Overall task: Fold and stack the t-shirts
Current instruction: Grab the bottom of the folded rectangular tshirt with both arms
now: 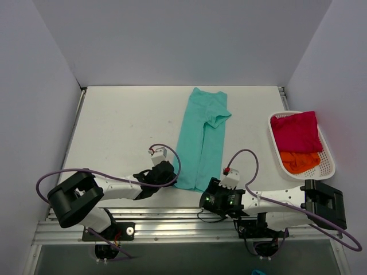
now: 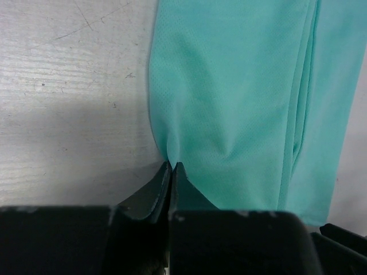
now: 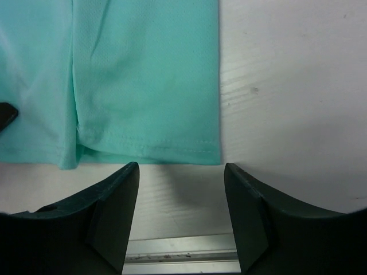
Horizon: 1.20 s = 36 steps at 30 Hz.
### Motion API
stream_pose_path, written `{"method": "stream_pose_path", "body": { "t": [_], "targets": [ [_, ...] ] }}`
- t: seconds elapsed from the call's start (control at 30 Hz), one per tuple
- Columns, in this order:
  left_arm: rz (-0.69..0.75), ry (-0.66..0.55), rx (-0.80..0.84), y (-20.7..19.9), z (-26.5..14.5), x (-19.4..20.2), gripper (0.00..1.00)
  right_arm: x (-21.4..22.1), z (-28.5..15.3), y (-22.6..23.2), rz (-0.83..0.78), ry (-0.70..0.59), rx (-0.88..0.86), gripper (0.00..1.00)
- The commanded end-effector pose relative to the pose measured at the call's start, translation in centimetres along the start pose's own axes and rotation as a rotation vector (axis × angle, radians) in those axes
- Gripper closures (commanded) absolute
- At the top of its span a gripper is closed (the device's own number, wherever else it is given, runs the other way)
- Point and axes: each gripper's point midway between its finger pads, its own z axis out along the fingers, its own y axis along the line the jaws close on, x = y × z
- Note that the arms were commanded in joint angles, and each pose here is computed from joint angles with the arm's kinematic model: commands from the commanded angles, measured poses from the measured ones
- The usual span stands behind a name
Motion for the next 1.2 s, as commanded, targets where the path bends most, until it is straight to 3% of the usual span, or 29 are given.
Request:
{"method": "stream_pose_path", "body": {
  "t": [0.0,0.07,0.33,0.67,0.9,0.93,1.03,1.13,1.17],
  "targets": [
    [0.038,0.026,-0.045,1.1,0.4,1.0,0.98,-1.7,-1.1,-1.1,0.036,-0.083,0.037,0.42],
    [0.038,0.028,-0.04,1.0,0.5,1.0,0.98,-1.7,-1.3,-1.5,0.045,-0.083,0.041,0.38],
    [0.044,0.036,-0.039,0.8,0.8,1.2,0.98,-1.8,-0.8,-2.4,0.062,-0.11,0.057,0.37],
    [0.049,0.04,-0.045,1.2,0.2,1.1,0.98,-1.3,1.2,-2.9,0.048,-0.144,0.112,0.42],
    [0.046,0.034,-0.044,1.4,-0.1,1.0,0.98,-2.2,2.5,-3.6,0.037,-0.15,0.154,0.51],
    [0.048,0.034,-0.044,1.4,-0.1,1.0,0.98,-2.2,2.5,-3.8,0.033,-0.145,0.152,0.55],
    [0.047,0.032,-0.046,1.5,-0.2,1.0,0.98,-2.5,2.4,-3.6,0.055,-0.141,0.132,0.81],
    [0.046,0.031,-0.044,1.5,-0.2,1.0,0.98,-2.4,2.3,-3.6,0.058,-0.132,0.126,0.91],
    [0.045,0.031,-0.045,1.6,-0.2,1.0,0.98,-2.3,2.3,-3.7,0.055,-0.127,0.129,1.0]
  ]
}}
